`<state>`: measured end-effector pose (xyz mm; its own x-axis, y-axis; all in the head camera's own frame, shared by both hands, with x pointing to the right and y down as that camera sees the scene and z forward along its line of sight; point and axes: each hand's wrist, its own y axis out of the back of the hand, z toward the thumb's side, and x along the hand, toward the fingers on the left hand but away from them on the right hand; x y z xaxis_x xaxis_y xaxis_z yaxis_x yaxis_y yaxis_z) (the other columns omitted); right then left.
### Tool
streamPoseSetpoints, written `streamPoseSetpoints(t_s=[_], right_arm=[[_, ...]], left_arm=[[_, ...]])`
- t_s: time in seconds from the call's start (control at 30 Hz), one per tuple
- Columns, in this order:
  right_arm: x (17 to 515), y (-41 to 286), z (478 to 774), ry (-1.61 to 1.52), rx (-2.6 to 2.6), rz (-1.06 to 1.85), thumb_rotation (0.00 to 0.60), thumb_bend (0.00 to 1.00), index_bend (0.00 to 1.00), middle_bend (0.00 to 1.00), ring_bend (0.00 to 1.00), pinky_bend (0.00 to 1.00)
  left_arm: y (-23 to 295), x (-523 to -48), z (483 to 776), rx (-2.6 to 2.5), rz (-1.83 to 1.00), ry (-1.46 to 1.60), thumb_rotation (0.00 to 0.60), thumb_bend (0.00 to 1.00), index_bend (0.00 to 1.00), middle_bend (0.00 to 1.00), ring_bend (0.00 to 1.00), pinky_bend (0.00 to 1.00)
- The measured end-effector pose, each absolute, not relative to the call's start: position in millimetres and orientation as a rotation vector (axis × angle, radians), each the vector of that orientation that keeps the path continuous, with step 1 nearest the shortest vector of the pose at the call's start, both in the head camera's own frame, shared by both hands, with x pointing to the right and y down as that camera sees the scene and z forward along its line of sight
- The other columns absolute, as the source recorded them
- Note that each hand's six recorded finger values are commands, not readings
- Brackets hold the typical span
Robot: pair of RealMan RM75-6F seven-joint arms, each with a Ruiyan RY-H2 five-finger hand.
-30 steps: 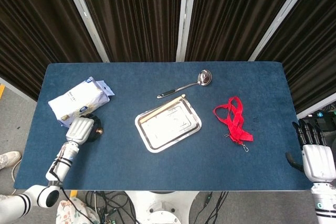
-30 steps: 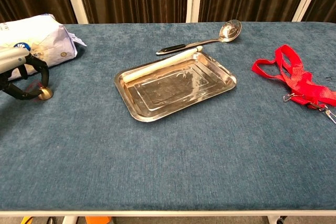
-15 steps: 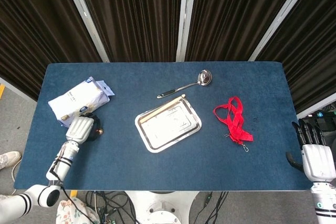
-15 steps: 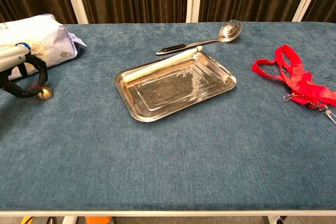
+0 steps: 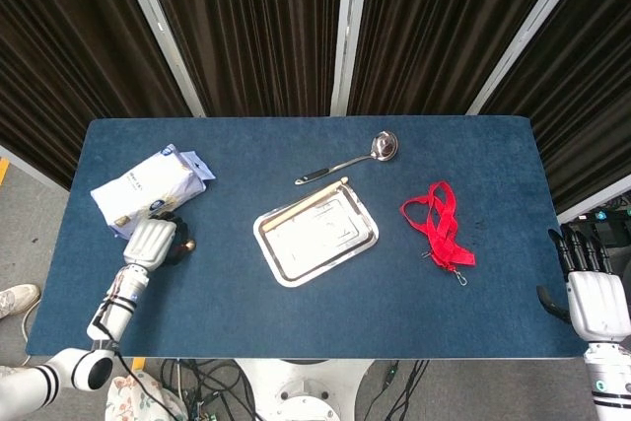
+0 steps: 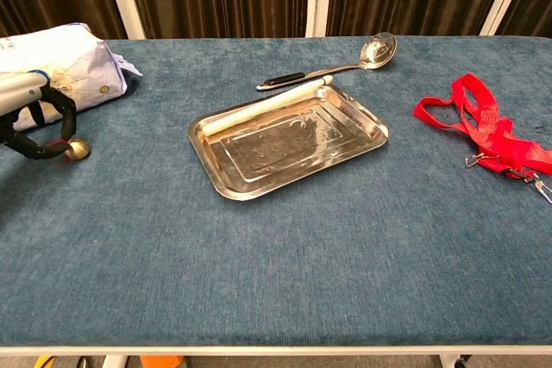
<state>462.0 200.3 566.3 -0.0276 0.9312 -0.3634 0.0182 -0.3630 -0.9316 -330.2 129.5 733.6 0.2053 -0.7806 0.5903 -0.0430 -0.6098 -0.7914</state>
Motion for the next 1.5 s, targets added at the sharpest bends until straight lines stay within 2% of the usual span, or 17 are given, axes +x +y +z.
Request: streamPoseSetpoints(t_s=[0.43,0.73,0.87,1.13,1.5], right_arm=[[463.1,200.5,565.9,-1.046,-1.475,1.497,0.6,0.23,0.0,0.0,0.0,0.0],[463.4,198.9,566.0,-1.048,-1.472,1.495,0.6,0.24,0.0,0.0,0.0,0.0],[462.3,199.4,566.6,-1.045,-1.476,1.493,0.6,0.24,0.0,0.0,0.0,0.0],[462.7,199.4,569.4,-1.042,-1.483,1.498,0.6,0.25,0.0,0.0,0.0,0.0],[463.7,198.4,569.5,-1.049,-1.481,1.501,0.6,0.25,0.0,0.0,0.0,0.0]], left_arm=[[127.3,-316.1,685.8,-1.951,-1.348,0.892,0.6,0.41,0.69,0.44,0.28,0.39],[129.2,-322.3,680.5,-1.843,-1.426,0.712,0.6,0.41,0.71,0.44,0.28,0.37],[128.8,-319.6,670.1,-1.901,-1.437,0.765,0.6,0.42,0.71,0.44,0.28,0.36],[137.7,-320.0,674.7,-1.886,-1.519,0.654,0.6,0.42,0.72,0.44,0.27,0.34],[138.5,-319.7,674.7,-2.005,-1.557,0.76,0.6,0.42,0.72,0.43,0.27,0.35]])
